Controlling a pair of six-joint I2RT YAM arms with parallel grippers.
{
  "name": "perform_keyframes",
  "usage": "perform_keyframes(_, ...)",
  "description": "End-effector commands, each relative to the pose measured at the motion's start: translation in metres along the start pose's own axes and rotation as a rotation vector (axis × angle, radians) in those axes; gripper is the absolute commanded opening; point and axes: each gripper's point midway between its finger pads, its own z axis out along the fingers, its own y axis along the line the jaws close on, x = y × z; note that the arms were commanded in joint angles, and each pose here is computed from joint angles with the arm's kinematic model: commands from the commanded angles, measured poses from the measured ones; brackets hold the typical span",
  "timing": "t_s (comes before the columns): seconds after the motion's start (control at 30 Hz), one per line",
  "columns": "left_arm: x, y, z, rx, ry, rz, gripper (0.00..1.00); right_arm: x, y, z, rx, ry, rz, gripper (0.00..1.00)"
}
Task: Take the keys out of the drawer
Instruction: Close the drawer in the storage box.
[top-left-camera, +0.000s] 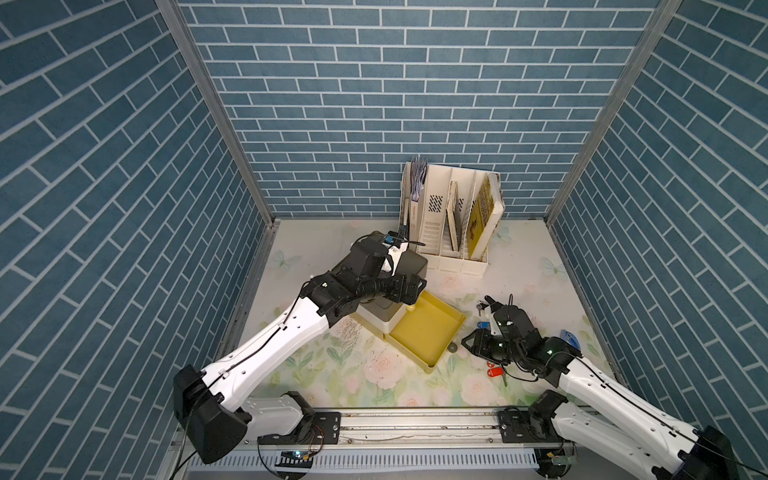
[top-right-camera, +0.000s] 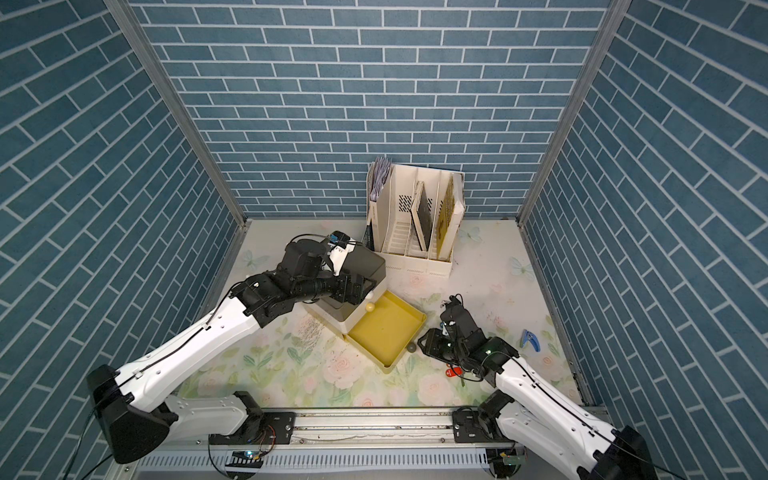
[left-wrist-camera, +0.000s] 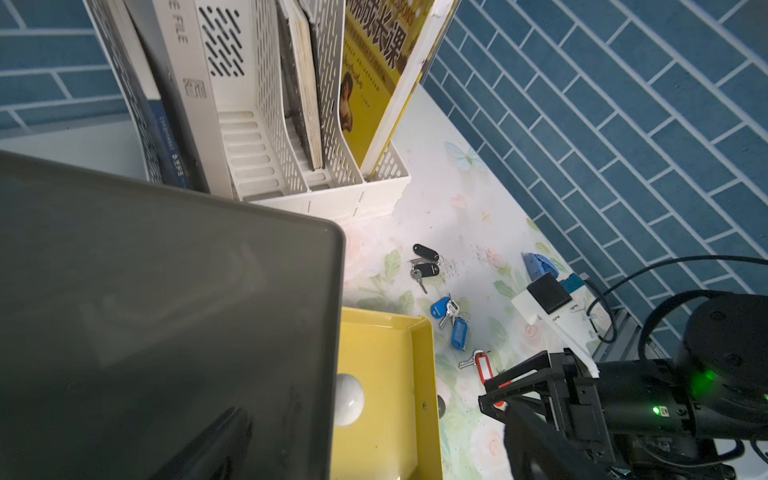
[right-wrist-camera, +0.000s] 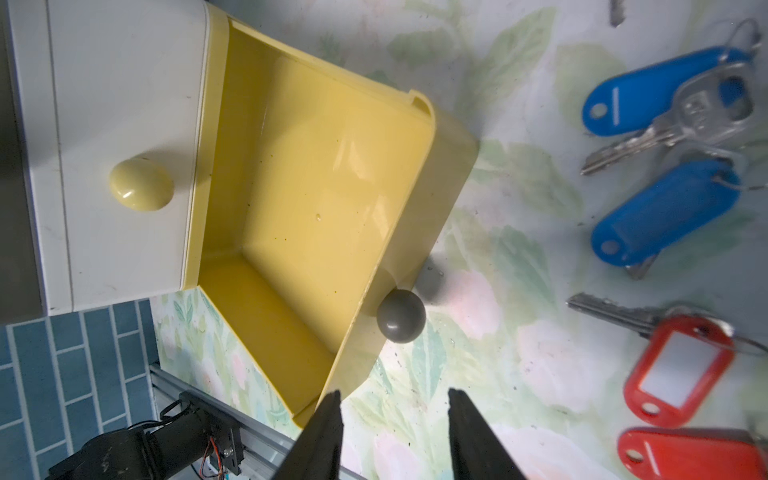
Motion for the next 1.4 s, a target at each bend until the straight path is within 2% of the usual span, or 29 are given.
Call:
perform_keyframes(0.0,0.005,0.006,-0.002,0.029,0.040,-0.052,1.00,0.005,0.006,0.007,-0.051,0.030,-0.011,0.44)
perform_keyframes(0.17,0.006,0.021,-0.001,0.055,0.042,-0.119,1.00,0.014,-0.003,0.018,-0.031,0.072,-0.002,0.44)
perform_keyframes(0.47,0.021,0.040,0.010,0.048,0.076,-0.166,1.00,0.017,-0.005,0.031,-0.025,0.105,-0.017,0.44)
perform_keyframes(1.37,0.045,0.054,0.017,0.017,0.115,-0.183,1.00,-0.007,0.022,0.055,-0.084,0.083,-0.052,0.44)
